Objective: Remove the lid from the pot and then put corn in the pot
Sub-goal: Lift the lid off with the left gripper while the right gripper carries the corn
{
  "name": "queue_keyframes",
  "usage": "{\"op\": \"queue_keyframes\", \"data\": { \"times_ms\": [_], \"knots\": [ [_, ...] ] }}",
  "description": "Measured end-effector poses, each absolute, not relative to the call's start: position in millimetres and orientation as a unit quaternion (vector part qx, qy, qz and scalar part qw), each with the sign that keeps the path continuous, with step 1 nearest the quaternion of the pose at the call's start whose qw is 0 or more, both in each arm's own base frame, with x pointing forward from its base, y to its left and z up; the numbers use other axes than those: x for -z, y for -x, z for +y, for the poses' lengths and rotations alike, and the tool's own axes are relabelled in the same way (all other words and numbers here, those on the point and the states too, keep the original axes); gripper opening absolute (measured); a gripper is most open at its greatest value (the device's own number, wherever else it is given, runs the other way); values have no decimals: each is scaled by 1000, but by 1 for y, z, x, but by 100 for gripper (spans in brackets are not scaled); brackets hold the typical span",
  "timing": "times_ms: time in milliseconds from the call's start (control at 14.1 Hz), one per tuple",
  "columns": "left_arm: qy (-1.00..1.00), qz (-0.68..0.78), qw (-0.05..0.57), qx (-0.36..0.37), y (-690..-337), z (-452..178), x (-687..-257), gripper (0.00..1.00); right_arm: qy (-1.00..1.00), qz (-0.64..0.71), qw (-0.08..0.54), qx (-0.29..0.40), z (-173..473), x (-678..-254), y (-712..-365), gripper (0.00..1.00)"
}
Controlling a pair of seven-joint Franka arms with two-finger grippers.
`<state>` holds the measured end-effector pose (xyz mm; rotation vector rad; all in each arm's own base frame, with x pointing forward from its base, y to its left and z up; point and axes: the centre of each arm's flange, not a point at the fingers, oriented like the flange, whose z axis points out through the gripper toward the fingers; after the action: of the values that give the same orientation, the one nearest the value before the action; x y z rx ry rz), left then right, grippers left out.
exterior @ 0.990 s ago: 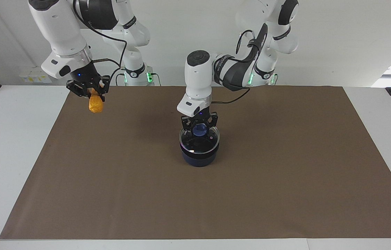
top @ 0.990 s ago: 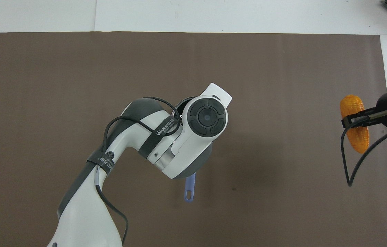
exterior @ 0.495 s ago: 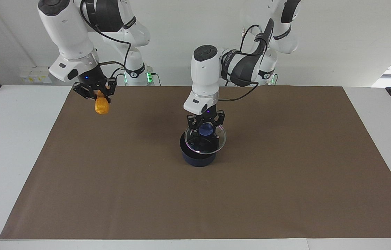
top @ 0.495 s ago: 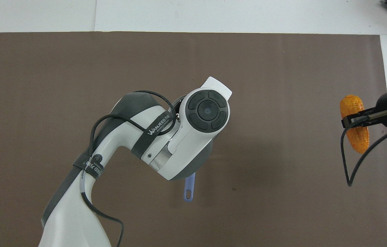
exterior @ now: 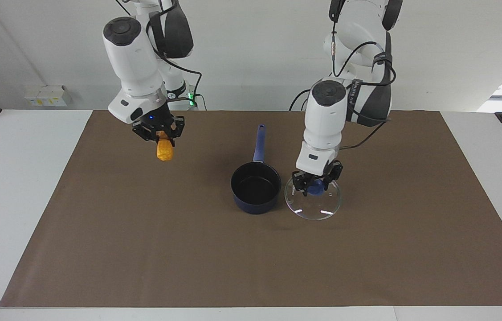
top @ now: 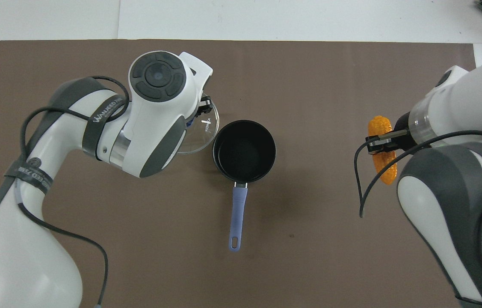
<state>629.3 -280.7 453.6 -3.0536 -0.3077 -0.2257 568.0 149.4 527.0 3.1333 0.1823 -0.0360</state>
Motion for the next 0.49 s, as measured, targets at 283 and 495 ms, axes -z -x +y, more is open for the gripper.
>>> {"op": "queue_keyframes", "data": {
  "times_ms": [283, 495],
  "knots": [
    [993, -87, 32, 70, -653, -219, -443, 66, -999, 39, -4, 11, 237, -486, -584, 35],
    [996, -69, 21, 57, -665, -170, -435, 66, -1000, 27, -15, -2, 299, -465, -592, 35]
  ]
}}
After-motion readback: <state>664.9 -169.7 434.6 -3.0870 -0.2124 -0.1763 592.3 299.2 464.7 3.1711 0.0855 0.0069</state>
